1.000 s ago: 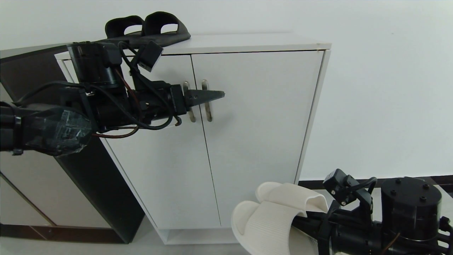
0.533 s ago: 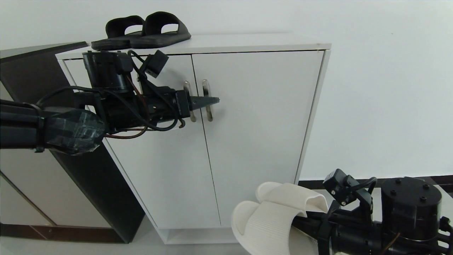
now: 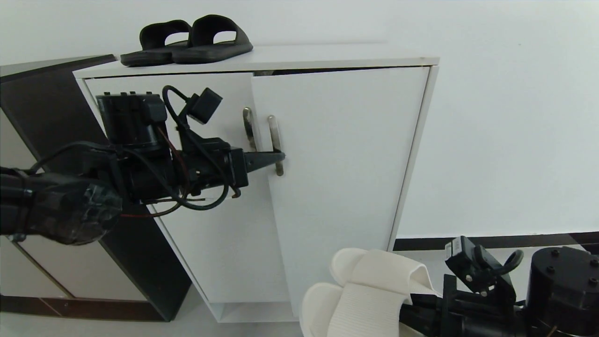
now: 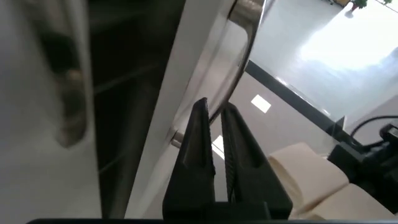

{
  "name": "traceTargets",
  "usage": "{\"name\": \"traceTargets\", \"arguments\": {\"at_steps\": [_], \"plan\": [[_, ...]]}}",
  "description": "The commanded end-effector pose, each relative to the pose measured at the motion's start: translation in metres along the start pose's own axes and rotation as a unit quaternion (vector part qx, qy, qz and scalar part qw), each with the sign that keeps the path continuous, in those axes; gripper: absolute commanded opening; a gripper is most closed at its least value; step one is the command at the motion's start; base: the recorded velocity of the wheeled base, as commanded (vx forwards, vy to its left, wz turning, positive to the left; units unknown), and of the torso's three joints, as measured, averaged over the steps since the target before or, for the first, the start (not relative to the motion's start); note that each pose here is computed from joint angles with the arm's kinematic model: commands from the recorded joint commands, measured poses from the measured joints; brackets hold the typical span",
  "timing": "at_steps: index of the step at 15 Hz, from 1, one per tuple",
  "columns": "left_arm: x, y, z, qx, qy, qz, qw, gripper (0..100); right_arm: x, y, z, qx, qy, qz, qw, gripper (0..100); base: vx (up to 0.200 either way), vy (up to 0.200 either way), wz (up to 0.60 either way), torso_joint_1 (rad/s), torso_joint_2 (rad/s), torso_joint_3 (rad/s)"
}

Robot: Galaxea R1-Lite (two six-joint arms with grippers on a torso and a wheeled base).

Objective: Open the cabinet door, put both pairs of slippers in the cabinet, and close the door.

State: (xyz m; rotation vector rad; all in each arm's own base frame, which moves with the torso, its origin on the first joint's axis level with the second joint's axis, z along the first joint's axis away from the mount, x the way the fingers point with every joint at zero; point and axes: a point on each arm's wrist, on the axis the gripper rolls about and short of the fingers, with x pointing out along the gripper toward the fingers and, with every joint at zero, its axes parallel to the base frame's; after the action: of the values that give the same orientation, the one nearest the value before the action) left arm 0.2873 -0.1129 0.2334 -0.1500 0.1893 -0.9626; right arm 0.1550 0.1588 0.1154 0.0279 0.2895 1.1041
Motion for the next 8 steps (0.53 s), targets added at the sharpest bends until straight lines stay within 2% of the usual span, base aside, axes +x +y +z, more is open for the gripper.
{"name": "traceTargets", "arguments": {"at_steps": [1,3,5,7,8], "plan": [[-0.029,-0.044,-0.001,0.021,-0.023,-0.017,0.9994,0,-0.005,0.002,-0.006,-0.01,0.009,0.006,1.0,0,0.0,0.0,0.0,0.0,0.0,0.0],[-0.042,-0.059,0.001,0.028,-0.036,-0.013,0.9989,0,-0.006,0.002,-0.007,-0.013,0.012,0.009,1.0,0,0.0,0.0,0.0,0.0,0.0,0.0],[-0.049,-0.064,0.001,0.026,-0.043,-0.001,0.9988,0,-0.006,0.002,-0.008,-0.013,0.013,0.008,1.0,0,0.0,0.0,0.0,0.0,0.0,0.0],[-0.058,-0.068,-0.006,0.021,-0.039,0.003,0.999,0,-0.005,0.002,-0.008,-0.012,0.015,0.008,1.0,0,0.0,0.0,0.0,0.0,0.0,0.0],[-0.07,-0.075,-0.009,0.023,-0.043,0.002,0.9988,0,-0.006,0.002,-0.009,-0.012,0.015,0.008,1.0,0,0.0,0.0,0.0,0.0,0.0,0.0]]}}
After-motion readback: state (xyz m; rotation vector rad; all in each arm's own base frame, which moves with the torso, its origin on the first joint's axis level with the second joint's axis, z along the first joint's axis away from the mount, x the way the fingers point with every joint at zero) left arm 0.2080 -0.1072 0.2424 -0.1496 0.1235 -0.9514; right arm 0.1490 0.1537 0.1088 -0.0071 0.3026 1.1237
